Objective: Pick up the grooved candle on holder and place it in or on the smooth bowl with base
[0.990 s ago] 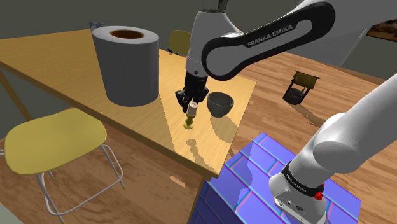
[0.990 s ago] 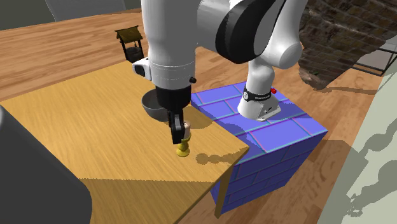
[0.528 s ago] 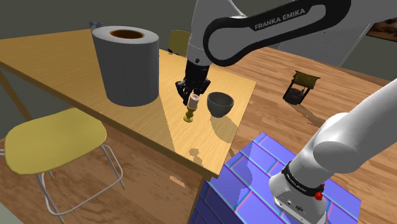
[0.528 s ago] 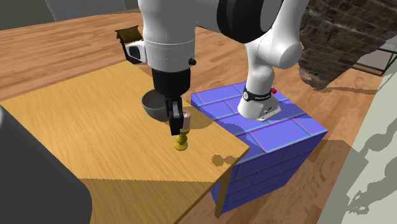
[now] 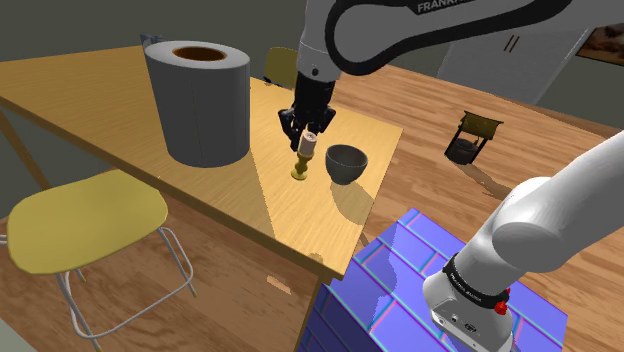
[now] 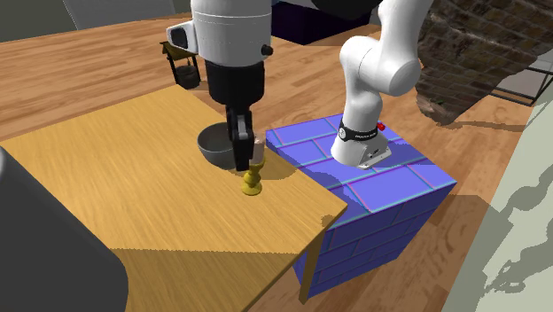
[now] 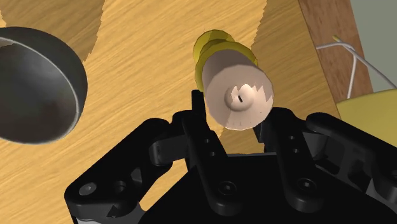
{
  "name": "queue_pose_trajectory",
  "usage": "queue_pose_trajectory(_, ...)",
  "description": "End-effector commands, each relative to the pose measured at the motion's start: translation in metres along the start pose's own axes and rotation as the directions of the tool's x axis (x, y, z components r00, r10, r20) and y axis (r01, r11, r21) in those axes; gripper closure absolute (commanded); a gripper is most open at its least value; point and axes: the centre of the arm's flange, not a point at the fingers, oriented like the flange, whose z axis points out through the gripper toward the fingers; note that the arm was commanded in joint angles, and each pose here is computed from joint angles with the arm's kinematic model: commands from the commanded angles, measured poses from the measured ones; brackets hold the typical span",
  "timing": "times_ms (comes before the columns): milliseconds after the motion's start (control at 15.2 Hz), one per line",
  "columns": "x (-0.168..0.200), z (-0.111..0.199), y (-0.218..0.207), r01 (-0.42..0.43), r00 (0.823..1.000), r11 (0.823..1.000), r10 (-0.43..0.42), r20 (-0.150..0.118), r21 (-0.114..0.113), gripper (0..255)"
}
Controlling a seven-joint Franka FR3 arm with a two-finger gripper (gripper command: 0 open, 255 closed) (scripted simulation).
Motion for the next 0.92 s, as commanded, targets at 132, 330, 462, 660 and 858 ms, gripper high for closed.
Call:
queue_pose_trajectory(132, 0.001, -0.021, -0.002, 0.000, 1.000, 1.000, 0.000, 0.000, 0.000, 255)
queue_pose_trajectory(330, 0.002, -0.037, -0.002, 0.000, 1.000, 1.000, 0.000, 0.000, 0.000, 255)
queue_pose_trajectory(462, 0.002, -0.047, -0.002, 0.000, 1.000, 1.000, 0.000, 0.000, 0.000, 255)
queue_pose_trajectory(660, 0.009, -0.055, 0.023, 0.000, 1.000, 1.000, 0.000, 0.000, 0.000, 255)
queue_pose_trajectory(858, 0.020, -0.060, 0.061, 0.000, 1.000, 1.000, 0.000, 0.000, 0.000, 255)
